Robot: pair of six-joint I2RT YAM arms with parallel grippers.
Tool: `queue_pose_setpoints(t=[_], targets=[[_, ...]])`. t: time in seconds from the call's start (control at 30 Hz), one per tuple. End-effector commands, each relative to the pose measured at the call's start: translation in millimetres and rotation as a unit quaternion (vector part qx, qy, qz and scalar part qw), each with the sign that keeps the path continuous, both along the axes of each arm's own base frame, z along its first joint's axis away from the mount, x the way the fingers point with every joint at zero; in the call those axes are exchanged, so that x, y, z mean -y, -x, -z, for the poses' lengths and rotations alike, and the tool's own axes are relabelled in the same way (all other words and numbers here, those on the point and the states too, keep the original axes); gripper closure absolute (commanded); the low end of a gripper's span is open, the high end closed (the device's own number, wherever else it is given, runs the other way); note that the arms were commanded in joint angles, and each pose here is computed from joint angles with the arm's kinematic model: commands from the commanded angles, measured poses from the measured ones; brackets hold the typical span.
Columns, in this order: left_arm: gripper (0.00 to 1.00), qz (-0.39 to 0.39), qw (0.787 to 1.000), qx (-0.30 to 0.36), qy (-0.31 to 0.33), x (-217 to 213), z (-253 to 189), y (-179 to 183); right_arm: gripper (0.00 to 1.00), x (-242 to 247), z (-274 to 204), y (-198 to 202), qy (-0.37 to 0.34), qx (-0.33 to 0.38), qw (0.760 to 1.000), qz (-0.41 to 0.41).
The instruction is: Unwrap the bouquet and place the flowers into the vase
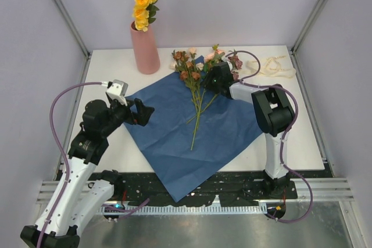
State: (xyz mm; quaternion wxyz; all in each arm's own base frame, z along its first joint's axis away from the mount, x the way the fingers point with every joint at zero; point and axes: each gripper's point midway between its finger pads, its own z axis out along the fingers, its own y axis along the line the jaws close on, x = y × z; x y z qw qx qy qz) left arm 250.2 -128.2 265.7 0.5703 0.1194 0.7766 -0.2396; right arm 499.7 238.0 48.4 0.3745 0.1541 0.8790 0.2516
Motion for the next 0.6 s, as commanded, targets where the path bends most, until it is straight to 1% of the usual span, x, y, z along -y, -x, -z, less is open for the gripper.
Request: queue_pose_setpoints(t=[0.0, 0.2, 0.27, 0.43, 0.57], targets=[[0.03, -0.005, 1.000, 0.029, 0.005, -2.6, -18.4, 0.6, 0.55, -8.4, -0.2, -3.9, 0.006, -0.002, 1.000, 0.002], [0.03, -0.006, 1.000, 0.030, 0.004, -2.9, -19.1, 0.5, 0.54, -10.6, 9.0, -5.2, 0.024, -0.011, 1.000, 0.010], [0.03, -0.006, 1.000, 0.030, 0.004, -3.0, -19.2, 0.9, 0.56, -10.0, 10.1, -5.2, 0.025, -0.012, 1.000, 0.014], [0.03, -0.007, 1.000, 0.030, 0.002, -3.6, -17.7, 0.5, 0.64, -5.7, 4.4, -5.0, 0.032, -0.002, 0.999, 0.019], [0.03, -0.006, 0.999, 0.031, 0.003, -3.2, -18.5, 0.9, 0.73, -7.5, -18.8, -7.1, 0.020, 0.028, 0.999, 0.014]])
